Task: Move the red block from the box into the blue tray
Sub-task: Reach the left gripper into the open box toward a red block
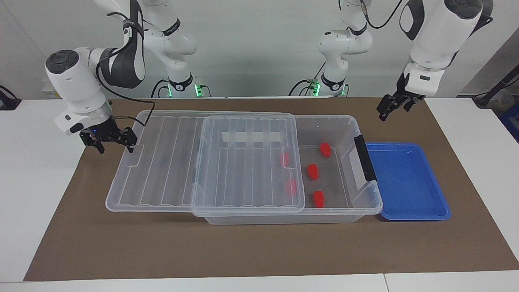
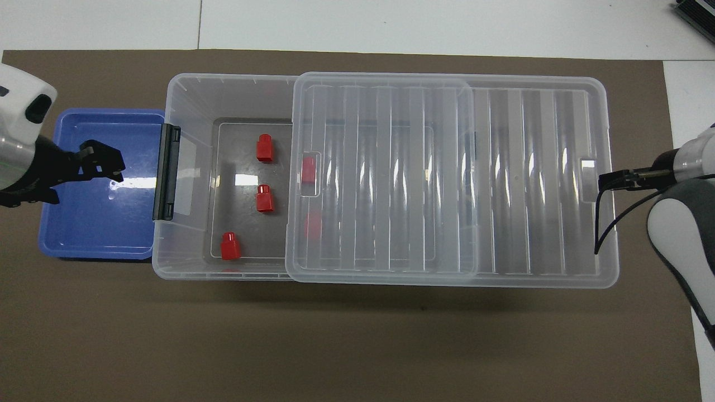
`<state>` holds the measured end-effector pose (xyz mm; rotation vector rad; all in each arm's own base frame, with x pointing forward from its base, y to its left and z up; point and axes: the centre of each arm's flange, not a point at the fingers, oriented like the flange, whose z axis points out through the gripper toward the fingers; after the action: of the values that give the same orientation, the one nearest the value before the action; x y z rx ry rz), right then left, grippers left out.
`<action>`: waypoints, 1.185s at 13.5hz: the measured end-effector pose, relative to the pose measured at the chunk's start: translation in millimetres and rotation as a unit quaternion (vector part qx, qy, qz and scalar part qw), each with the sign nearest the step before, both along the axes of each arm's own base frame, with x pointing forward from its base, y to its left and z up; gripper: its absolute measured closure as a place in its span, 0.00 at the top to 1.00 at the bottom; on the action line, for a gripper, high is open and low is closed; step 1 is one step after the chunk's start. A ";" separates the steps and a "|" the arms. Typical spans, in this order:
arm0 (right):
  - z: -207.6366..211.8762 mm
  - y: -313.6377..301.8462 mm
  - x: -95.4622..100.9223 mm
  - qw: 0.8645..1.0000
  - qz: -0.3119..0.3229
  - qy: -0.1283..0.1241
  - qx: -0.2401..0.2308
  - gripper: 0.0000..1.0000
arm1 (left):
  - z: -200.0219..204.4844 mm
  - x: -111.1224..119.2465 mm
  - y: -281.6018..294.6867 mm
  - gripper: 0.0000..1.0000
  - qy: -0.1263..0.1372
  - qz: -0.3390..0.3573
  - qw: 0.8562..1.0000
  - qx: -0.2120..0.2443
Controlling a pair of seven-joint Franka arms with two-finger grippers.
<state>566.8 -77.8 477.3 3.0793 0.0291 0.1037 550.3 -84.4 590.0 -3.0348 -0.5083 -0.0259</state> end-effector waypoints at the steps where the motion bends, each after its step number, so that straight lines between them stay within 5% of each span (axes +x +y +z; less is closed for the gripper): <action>1: 9.9 0.5 -0.9 1.000 -0.007 0.000 0.000 1.00 | -12.0 4.9 -21.0 1.00 -0.010 0.011 1.000 -0.003; 7: 82.0 36.5 -3.1 0.998 -0.063 -0.008 0.004 1.00 | -149.1 34.8 -125.7 1.00 -0.028 -0.016 0.999 -0.016; 11: 114.5 46.5 -3.2 0.997 -0.081 0.006 0.015 1.00 | -230.0 11.7 -152.7 1.00 -0.041 -0.049 0.998 -0.029; 16: 134.5 95.3 -5.7 0.993 -0.117 0.007 0.026 1.00 | -260.9 -14.8 -166.4 1.00 -0.024 -0.070 0.997 -0.024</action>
<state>561.1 17.5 611.7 3.1065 -0.3393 0.0731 535.5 -250.8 329.1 -3.1176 -0.3011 -0.0953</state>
